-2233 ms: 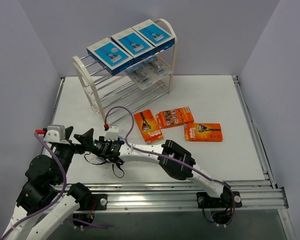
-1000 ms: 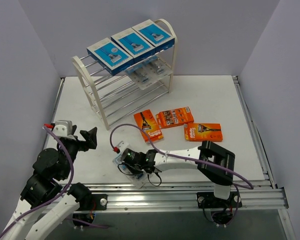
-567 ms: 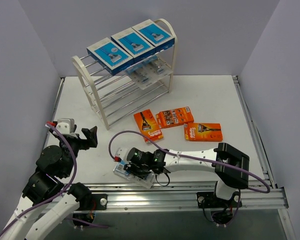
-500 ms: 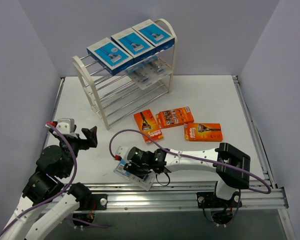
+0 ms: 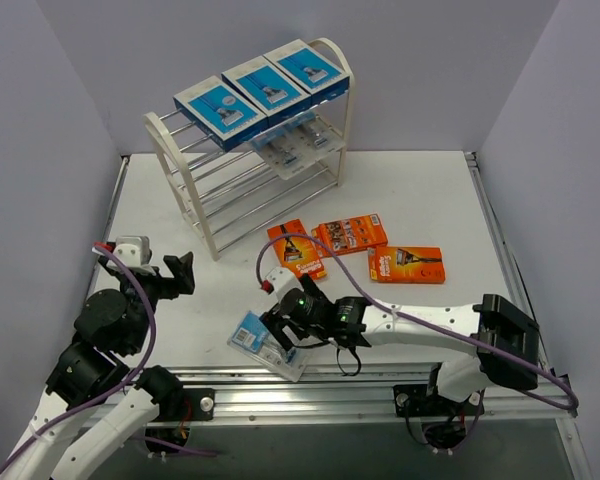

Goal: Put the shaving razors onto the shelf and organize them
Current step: Grab a shaving razor with the right arm

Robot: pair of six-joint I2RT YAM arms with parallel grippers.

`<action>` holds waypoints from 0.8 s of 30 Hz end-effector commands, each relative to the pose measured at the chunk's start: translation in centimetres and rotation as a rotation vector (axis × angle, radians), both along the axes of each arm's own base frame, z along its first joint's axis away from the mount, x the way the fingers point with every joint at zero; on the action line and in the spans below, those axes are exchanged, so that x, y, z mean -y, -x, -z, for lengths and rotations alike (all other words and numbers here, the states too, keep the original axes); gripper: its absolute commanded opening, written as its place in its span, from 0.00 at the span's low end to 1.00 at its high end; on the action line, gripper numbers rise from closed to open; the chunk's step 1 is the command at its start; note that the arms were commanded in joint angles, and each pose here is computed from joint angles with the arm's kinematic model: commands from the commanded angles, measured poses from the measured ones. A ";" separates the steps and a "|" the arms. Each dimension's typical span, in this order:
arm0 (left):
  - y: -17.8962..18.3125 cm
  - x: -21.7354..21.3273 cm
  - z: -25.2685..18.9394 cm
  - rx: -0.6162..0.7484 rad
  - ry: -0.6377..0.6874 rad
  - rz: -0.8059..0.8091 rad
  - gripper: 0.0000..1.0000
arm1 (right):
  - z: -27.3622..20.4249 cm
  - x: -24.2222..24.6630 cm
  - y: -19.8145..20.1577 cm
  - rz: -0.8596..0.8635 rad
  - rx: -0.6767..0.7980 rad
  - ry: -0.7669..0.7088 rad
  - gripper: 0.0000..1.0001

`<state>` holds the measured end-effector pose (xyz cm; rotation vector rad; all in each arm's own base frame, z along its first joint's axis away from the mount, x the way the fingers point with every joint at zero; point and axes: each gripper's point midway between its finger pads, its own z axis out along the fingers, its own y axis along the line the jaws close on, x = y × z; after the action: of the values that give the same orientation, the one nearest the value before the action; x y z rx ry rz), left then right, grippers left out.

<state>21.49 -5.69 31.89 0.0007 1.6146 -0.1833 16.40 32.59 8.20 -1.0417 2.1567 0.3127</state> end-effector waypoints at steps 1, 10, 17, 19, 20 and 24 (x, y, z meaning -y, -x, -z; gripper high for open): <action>-0.1 0.0 -1.1 0.018 -0.003 0.001 0.91 | -1.2 1.9 -2.0 0.307 -0.001 -0.125 0.92; -0.3 0.2 -0.9 0.012 -0.005 0.008 0.91 | -0.9 2.4 -0.4 0.578 -0.186 -0.414 0.88; -0.4 0.4 -0.9 0.008 -0.007 0.018 0.91 | -1.5 2.2 3.0 0.688 -0.325 -0.609 0.74; -0.5 0.4 -0.9 0.008 -0.007 0.016 0.91 | -1.1 2.0 4.2 0.682 -0.356 -0.628 0.71; -0.5 0.4 -0.8 0.006 -0.008 0.016 0.91 | -1.2 1.9 4.7 0.697 -0.377 -0.649 0.71; -0.7 0.5 -0.7 0.000 -0.009 0.018 0.91 | -0.7 1.6 6.5 0.706 -0.380 -0.660 0.70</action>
<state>22.11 -6.11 31.20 0.0236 1.6460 -0.1742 9.95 30.71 8.20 0.0148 2.3717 0.8006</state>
